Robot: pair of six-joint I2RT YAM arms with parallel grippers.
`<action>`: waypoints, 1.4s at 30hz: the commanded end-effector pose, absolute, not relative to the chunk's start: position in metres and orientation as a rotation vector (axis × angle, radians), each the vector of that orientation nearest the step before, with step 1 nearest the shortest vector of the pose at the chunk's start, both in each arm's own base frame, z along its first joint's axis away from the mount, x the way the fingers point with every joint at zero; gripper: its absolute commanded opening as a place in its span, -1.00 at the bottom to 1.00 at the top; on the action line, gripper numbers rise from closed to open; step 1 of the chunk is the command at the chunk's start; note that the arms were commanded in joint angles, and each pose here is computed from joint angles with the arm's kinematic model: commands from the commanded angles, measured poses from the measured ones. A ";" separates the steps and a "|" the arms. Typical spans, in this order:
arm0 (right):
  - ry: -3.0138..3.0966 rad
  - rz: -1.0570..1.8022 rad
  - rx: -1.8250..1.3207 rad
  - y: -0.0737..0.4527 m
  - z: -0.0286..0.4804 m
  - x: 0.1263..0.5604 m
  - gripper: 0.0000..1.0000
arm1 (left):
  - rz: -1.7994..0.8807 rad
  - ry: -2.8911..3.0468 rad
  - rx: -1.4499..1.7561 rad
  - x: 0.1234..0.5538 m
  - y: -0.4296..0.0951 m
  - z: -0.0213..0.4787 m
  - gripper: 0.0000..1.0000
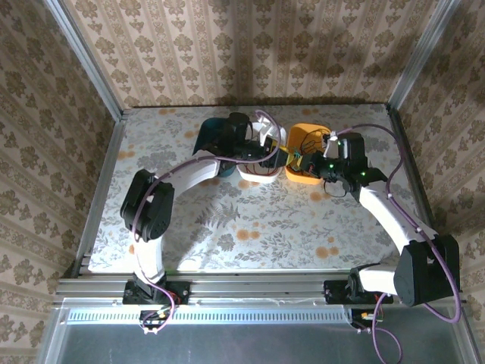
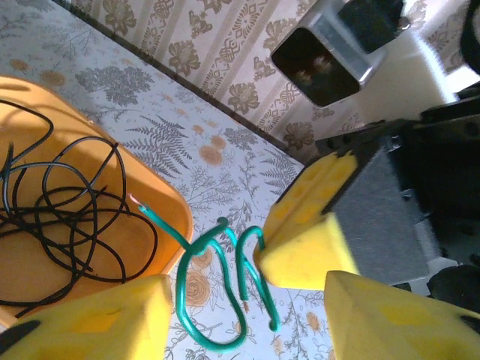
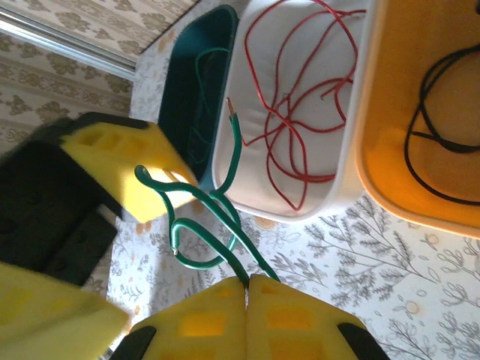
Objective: Untangle the cables
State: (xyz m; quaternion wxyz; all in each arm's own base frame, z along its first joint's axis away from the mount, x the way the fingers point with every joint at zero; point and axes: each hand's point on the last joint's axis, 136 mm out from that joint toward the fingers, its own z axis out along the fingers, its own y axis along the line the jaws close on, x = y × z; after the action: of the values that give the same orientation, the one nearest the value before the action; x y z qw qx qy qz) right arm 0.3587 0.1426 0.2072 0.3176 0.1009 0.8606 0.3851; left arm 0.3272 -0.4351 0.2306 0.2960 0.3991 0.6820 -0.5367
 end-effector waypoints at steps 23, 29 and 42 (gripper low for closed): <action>2.186 1.079 0.275 0.124 0.239 0.360 -0.18 | -1.421 1.781 1.069 0.320 -0.423 0.233 -1.00; 2.247 1.174 0.120 0.158 0.236 0.353 -0.21 | -1.422 1.779 1.066 0.320 -0.424 0.235 -1.00; 2.329 1.009 0.122 0.153 0.209 0.367 -0.29 | -1.478 1.759 1.109 0.309 -0.423 0.242 -1.00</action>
State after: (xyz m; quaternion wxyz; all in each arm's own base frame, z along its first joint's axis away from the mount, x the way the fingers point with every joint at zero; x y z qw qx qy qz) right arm 0.3611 0.1600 0.2098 0.2861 0.0501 0.8663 0.4065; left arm 0.3211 -0.4275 0.2190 0.2898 0.3994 0.6807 -0.5415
